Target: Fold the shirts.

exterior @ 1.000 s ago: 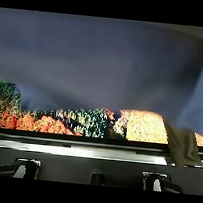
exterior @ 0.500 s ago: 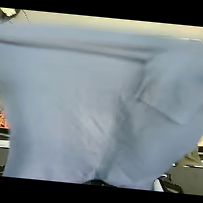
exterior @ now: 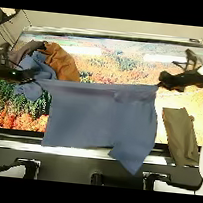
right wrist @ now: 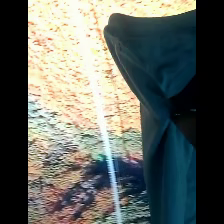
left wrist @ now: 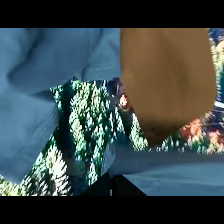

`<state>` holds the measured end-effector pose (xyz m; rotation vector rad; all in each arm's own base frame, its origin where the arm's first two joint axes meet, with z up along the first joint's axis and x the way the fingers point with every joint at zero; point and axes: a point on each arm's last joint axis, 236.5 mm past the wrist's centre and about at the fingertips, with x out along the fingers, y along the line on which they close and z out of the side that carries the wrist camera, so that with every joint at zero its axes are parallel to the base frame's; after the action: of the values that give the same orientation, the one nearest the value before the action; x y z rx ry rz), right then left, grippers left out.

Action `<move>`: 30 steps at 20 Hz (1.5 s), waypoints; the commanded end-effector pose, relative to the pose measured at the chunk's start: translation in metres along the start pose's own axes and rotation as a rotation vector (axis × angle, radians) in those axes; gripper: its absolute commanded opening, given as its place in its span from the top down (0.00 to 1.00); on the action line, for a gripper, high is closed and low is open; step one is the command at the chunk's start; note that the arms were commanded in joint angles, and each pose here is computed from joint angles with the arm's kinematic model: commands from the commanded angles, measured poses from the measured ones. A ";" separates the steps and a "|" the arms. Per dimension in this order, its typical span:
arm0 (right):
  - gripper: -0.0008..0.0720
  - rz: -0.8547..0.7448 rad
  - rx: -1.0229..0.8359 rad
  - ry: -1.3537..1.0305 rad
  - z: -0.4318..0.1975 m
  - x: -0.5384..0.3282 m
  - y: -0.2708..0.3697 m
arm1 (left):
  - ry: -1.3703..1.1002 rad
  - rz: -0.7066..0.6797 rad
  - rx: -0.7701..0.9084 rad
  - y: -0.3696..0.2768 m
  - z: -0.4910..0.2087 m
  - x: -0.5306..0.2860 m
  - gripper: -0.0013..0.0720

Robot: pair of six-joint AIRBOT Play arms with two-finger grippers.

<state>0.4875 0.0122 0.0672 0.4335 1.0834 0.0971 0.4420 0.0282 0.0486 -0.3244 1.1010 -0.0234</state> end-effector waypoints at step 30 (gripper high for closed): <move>0.37 -0.212 0.055 0.451 -0.125 0.038 -0.072 | 0.658 -0.096 0.016 0.005 -0.150 0.050 0.25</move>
<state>0.3830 -0.0028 -0.0535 0.3659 1.5971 -0.0247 0.3354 -0.0173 -0.0642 -0.3614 1.7229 -0.2383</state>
